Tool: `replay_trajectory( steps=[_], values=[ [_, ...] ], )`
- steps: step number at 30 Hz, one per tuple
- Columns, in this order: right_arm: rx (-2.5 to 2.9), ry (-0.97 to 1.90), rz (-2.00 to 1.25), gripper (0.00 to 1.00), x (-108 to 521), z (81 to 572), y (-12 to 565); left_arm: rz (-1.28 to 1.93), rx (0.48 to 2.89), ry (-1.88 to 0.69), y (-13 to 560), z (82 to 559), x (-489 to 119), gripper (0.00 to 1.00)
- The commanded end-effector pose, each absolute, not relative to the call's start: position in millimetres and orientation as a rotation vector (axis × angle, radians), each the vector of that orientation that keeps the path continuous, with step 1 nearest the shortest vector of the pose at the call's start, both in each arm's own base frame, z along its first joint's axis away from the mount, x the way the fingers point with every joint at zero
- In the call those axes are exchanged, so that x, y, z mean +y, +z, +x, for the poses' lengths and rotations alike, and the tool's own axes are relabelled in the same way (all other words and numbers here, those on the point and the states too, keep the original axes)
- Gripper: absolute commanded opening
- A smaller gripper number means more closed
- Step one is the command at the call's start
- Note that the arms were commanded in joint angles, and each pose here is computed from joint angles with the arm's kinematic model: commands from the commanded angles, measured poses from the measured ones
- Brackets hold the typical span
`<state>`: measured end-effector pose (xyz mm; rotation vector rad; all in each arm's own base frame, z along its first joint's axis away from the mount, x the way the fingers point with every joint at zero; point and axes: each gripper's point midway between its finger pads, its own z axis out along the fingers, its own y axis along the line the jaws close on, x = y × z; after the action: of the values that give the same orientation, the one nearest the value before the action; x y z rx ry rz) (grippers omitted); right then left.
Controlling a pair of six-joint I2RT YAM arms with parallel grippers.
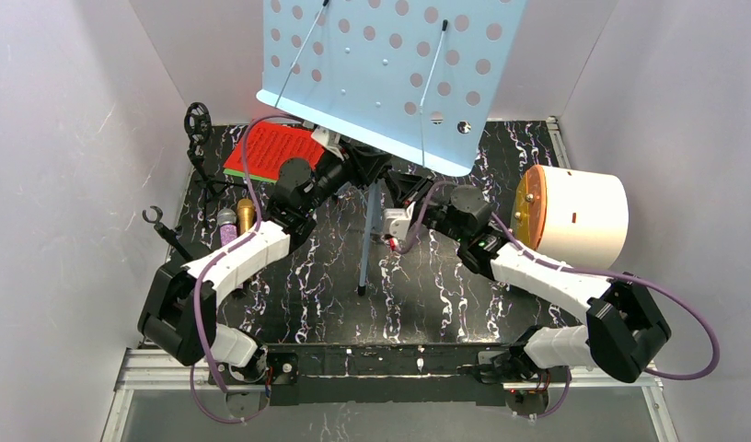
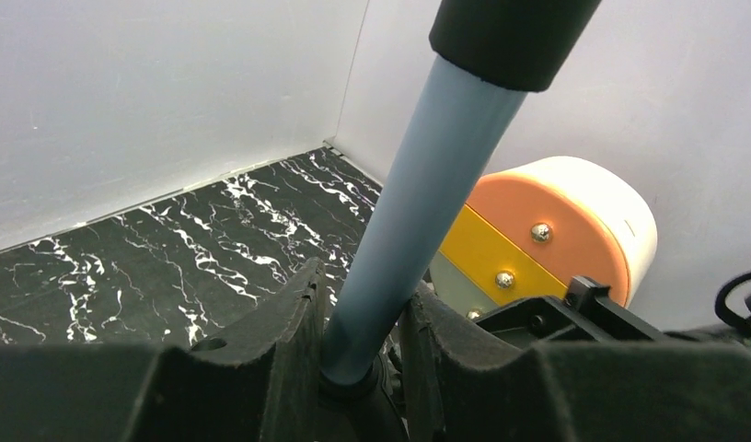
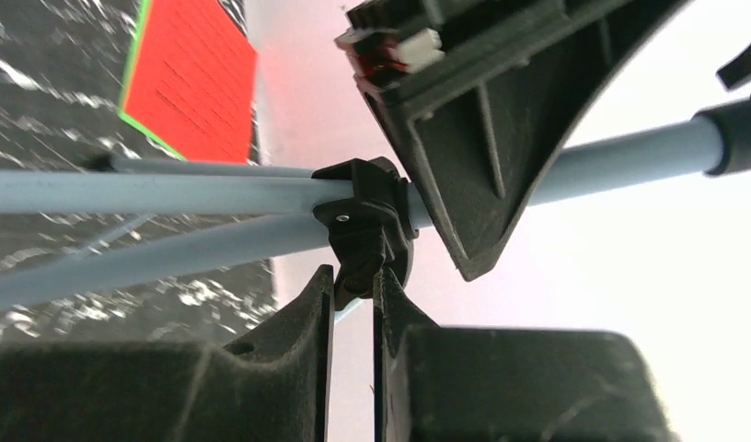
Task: Pack up the instrument practice props
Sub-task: Unscrew the knob on the music stand.
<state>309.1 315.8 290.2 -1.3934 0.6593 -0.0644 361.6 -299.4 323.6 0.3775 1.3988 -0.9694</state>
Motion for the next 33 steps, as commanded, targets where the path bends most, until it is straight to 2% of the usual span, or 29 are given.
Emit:
replay_trajectory(
  steps=[1, 9, 13, 18, 23, 30, 33],
  values=[
    [0.399, -0.453, -1.512, 0.01, 322.7, 303.3, 300.1, 0.231, 1.597, -0.996, 302.4, 364.7, -292.5, 0.00],
    [0.221, -0.708, -1.478, 0.01, 332.0, 300.5, 319.8, 0.151, 1.677, -0.969, 298.6, 370.1, -286.7, 0.00],
    [0.261, -0.582, -1.404, 0.03, 331.8, 287.4, 328.7, 0.155, 1.679, -0.968, 296.8, 369.4, -286.4, 0.00],
    [0.466, -0.200, -1.326, 0.27, 329.7, 267.2, 320.8, 0.188, 1.653, -0.978, 296.5, 366.3, -288.3, 0.00],
    [0.679, 0.198, -1.119, 0.57, 319.0, 241.8, 326.3, 0.240, 1.620, -0.997, 295.9, 361.0, -292.0, 0.00],
    [1.055, 0.690, -0.695, 0.83, 301.0, 232.2, 327.1, 0.279, 1.605, -1.003, 293.7, 357.7, -294.2, 0.00],
    [1.181, 0.873, -0.383, 0.88, 289.2, 242.1, 333.4, 0.285, 1.594, -1.010, 295.1, 355.7, -294.4, 0.00]
  ],
)
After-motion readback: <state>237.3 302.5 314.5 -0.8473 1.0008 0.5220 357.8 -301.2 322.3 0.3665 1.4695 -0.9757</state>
